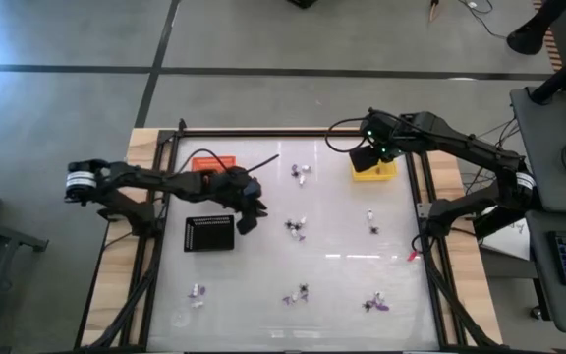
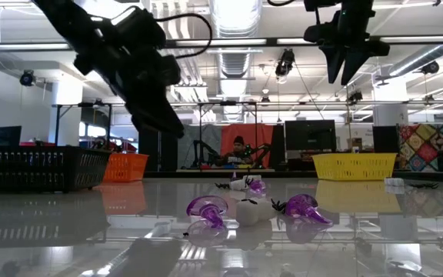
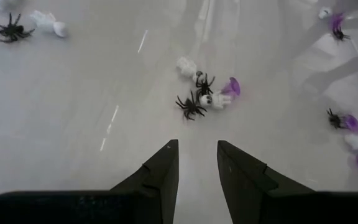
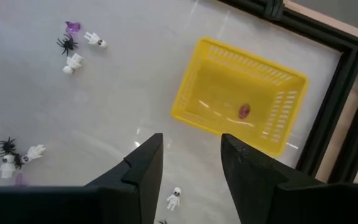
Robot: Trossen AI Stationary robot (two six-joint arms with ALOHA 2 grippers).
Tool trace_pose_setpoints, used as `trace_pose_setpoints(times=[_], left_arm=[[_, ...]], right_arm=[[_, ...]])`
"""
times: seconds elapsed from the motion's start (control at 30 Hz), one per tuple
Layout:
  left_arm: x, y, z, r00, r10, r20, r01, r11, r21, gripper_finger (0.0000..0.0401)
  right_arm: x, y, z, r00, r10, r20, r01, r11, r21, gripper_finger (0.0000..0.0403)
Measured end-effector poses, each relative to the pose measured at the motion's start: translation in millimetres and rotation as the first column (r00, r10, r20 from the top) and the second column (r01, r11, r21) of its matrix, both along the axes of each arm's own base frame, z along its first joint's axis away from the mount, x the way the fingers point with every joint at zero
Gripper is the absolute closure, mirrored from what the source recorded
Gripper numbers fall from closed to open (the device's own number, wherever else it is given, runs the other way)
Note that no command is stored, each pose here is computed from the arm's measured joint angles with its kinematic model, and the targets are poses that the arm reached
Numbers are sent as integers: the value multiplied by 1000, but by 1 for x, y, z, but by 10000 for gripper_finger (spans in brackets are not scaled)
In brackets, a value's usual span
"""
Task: Sort Halloween decoration
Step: Put the black spider toy into the orange bin
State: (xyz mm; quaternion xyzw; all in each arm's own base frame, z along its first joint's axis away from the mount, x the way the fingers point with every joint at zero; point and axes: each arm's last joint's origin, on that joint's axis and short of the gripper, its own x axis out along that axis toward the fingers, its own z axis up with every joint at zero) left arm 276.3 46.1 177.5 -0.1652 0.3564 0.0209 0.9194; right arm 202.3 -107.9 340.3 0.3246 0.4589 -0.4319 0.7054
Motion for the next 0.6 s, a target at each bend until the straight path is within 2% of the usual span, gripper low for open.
trace_pose_setpoints(times=[0.23, 0.6], left_arm=[[16, 1, -23, 999, -3, -44, 3, 1000, -12, 308], [59, -4, -41, 991, -67, -113, 68, 998, -1, 308]], right_arm=[[0, 0, 0, 999, 35, -12, -35, 999, -7, 248], [0, 0, 0, 997, 71, -24, -71, 997, -14, 248]])
